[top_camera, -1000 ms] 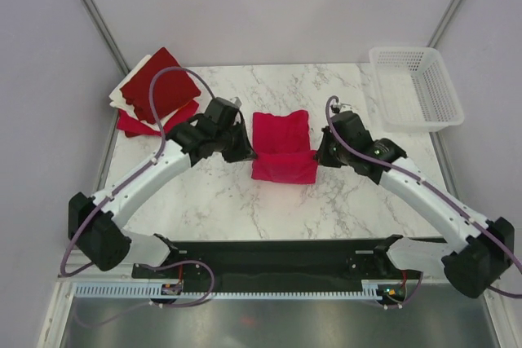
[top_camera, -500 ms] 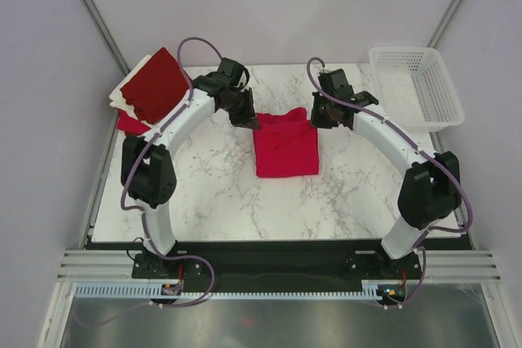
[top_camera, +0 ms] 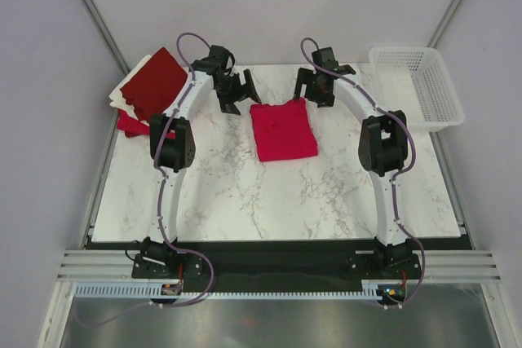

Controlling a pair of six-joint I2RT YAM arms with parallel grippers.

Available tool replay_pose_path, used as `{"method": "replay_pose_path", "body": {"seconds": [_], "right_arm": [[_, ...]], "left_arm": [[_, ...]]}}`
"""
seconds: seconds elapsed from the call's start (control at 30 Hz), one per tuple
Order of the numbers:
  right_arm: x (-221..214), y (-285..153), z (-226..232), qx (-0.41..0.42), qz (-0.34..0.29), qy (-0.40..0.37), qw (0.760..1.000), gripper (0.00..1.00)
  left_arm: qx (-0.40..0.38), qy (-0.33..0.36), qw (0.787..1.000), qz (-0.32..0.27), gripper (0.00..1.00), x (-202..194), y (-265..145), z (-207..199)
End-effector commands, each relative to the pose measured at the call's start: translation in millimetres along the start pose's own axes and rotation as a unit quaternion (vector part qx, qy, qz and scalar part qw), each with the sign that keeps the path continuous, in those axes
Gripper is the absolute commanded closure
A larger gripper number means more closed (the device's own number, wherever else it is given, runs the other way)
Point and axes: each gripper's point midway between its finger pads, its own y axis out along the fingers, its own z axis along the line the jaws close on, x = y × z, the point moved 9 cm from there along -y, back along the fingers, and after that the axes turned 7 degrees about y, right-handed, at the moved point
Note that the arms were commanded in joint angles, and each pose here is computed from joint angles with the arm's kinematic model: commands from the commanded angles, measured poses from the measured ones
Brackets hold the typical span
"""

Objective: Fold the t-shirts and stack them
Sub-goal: Fold the tshirt, then neatly place the folded tshirt to the corner

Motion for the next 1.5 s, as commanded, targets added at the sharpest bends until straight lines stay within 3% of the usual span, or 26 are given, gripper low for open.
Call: {"method": "replay_pose_path", "body": {"seconds": [0.0,0.17,0.23,0.27,0.3,0.47,0.67,1.0,1.23,1.27,1.37,1.47], "right_arm": [[20,-34,4,-0.019,-0.044,-0.001,0.999,0.03],[13,-72,-11,-0.046,-0.078,-0.011,0.996,0.02],[-11,-71,-26,-0.059,-0.055,-0.011,0.997,0.02],[-10,-88,-23,-0.038,-0.078,-0.009,0.996,0.02],[-33,-83,-34,-0.042,-0.049,-0.009,0.998,0.02],[-62,-108,-45,0.006,-0.049,-0.012,0.999,0.03],[-102,-109,-64,0.030,-0.025,-0.021,0.999,0.03],[-149,-98,-87,0.049,0.015,-0.003,0.999,0.05],[-191,-97,-99,0.119,0.026,0.022,0.992,0.05],[-194,-95,-98,0.137,0.021,0.024,0.990,0.05],[-211,-89,-103,0.167,0.033,0.032,0.985,0.06],[-209,-89,-99,0.186,0.033,0.022,0.982,0.06]], "left_arm": [[-0.024,0.017,1.000,-0.004,0.01,4,-22,-12],[0.031,0.015,0.999,-0.012,0.03,-6,-33,-5],[0.038,0.010,0.999,-0.003,0.07,-13,-29,-1],[0.035,0.012,0.999,-0.010,0.07,-13,-28,0],[0.036,0.006,0.999,0.007,0.08,-23,-20,5],[0.028,0.018,0.999,0.014,0.09,-39,-2,6],[-0.002,0.037,0.999,-0.020,0.16,-32,15,5],[-0.012,0.021,1.000,-0.015,0.51,-26,63,20],[-0.014,0.013,1.000,-0.010,0.54,-31,82,20],[-0.016,0.014,1.000,-0.011,0.59,-30,87,19],[-0.023,0.020,0.999,-0.018,0.98,-25,90,11],[-0.047,0.033,0.998,-0.026,0.98,-18,81,-2]]}}
